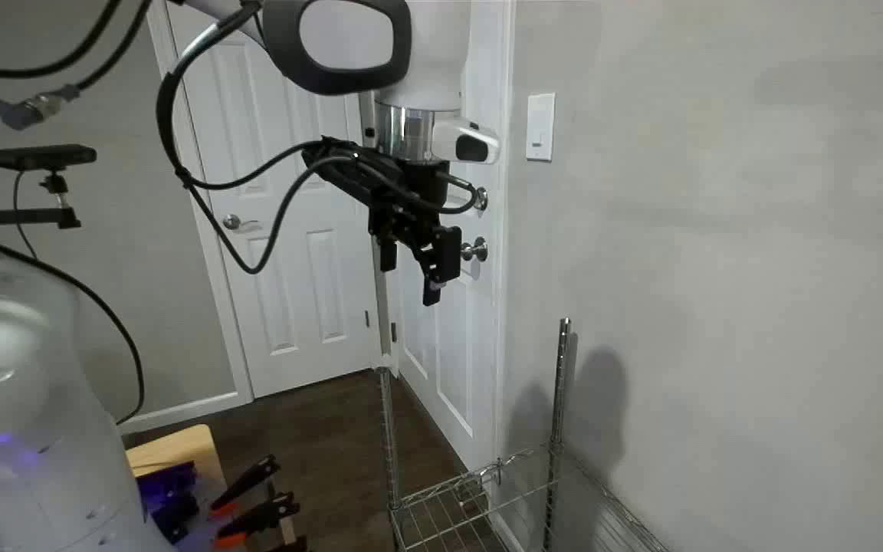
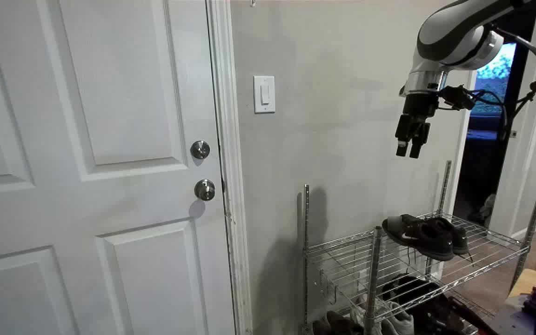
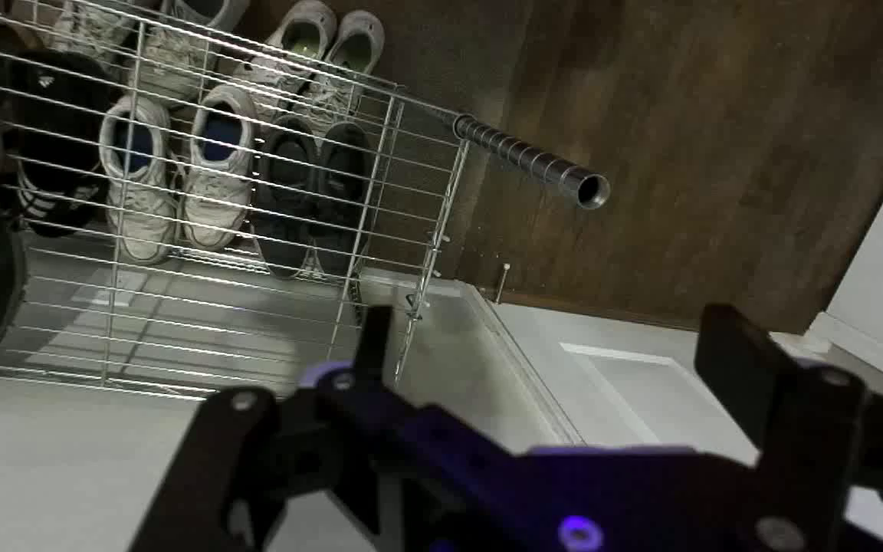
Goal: Flip the switch on the wall
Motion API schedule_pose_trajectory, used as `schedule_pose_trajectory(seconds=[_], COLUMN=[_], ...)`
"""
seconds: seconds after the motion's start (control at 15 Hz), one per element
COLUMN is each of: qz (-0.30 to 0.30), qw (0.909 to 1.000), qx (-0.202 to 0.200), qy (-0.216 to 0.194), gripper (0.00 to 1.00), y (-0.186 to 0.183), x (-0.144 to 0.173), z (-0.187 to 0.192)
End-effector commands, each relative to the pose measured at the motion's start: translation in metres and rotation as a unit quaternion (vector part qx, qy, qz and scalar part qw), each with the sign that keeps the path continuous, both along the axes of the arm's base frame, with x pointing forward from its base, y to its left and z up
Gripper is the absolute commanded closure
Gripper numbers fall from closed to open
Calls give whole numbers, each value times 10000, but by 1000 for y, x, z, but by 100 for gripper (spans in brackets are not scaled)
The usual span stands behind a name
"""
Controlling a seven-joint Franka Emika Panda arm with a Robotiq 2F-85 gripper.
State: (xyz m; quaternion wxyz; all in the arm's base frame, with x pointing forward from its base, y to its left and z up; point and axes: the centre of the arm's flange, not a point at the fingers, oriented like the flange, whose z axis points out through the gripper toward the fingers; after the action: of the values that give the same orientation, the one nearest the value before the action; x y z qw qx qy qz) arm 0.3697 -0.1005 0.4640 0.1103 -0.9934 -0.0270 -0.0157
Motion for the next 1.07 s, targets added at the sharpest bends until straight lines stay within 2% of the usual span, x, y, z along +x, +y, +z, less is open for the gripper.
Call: schedule_pose_trajectory(seconds=[0.0,0.53,0.8,1.0], qz=[0,0,30,47], qw=[10000,10000,10000,9996], qx=[0,0,84,170], qy=[0,0,12,-201], gripper=[0,0,0,0], y=[0,0,3,8], x=[0,0,10,24], z=[0,0,-5,-8])
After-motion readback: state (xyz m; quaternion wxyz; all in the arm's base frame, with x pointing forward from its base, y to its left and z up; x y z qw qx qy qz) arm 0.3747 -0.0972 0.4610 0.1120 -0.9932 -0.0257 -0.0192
